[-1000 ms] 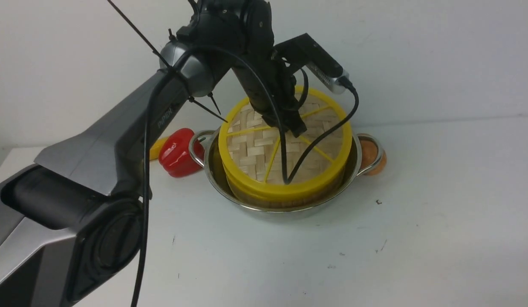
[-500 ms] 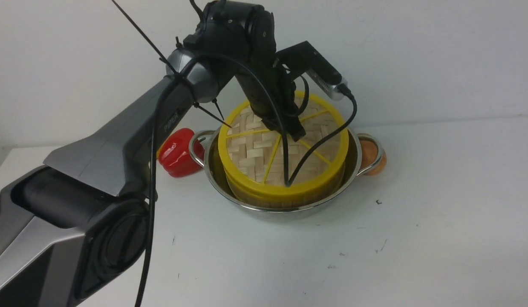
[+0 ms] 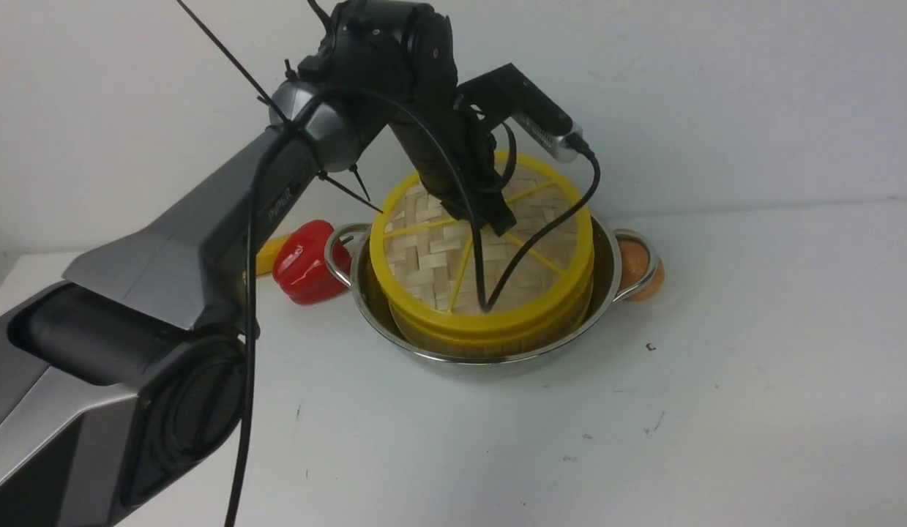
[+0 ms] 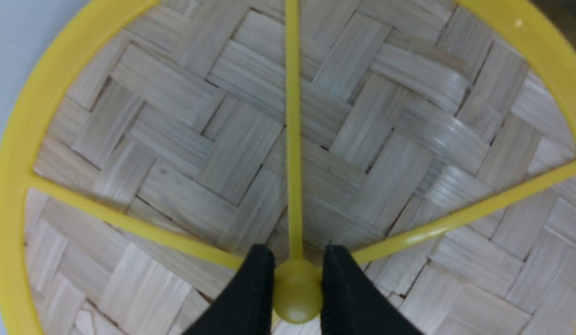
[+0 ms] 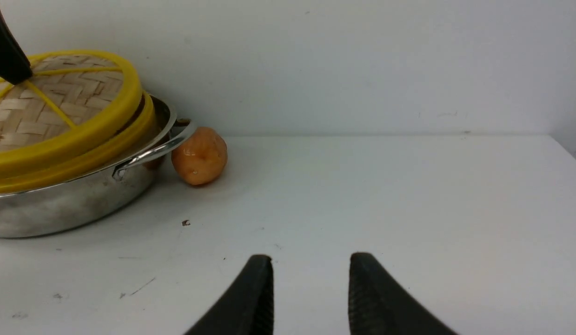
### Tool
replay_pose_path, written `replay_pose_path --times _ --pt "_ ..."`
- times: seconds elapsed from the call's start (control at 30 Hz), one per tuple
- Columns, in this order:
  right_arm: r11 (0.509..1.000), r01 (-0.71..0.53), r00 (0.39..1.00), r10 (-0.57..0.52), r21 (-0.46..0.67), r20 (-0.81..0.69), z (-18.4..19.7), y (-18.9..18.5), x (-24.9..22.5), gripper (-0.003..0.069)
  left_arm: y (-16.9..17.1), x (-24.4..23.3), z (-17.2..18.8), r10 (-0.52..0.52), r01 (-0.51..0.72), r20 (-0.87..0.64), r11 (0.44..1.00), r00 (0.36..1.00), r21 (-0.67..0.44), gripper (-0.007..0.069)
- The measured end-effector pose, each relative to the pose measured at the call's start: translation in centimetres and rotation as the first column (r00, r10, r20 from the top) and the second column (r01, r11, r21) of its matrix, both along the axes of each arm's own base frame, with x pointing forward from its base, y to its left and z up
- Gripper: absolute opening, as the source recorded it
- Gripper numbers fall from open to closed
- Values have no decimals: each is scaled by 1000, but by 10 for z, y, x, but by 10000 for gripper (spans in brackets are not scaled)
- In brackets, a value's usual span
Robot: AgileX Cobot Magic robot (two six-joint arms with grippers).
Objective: Place the steamer in the pot on the white table, and put the lid on the steamer.
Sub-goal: 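Place the yellow bamboo steamer lid onto the steamer in the pot with the left gripper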
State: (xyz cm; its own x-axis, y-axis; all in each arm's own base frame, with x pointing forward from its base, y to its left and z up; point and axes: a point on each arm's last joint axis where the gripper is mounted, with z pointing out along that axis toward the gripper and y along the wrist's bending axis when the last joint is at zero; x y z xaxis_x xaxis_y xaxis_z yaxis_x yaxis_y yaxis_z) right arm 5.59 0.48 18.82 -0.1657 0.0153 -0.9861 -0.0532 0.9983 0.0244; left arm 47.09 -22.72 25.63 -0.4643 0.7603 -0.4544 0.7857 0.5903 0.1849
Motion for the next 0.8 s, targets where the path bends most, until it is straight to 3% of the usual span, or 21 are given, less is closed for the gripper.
replay_pose_path --times 0.8 --pt "1000 0 1000 0 0 0 0 0 0 244 -2 -1 0 -4 4 -4 1000 1000 -12 118"
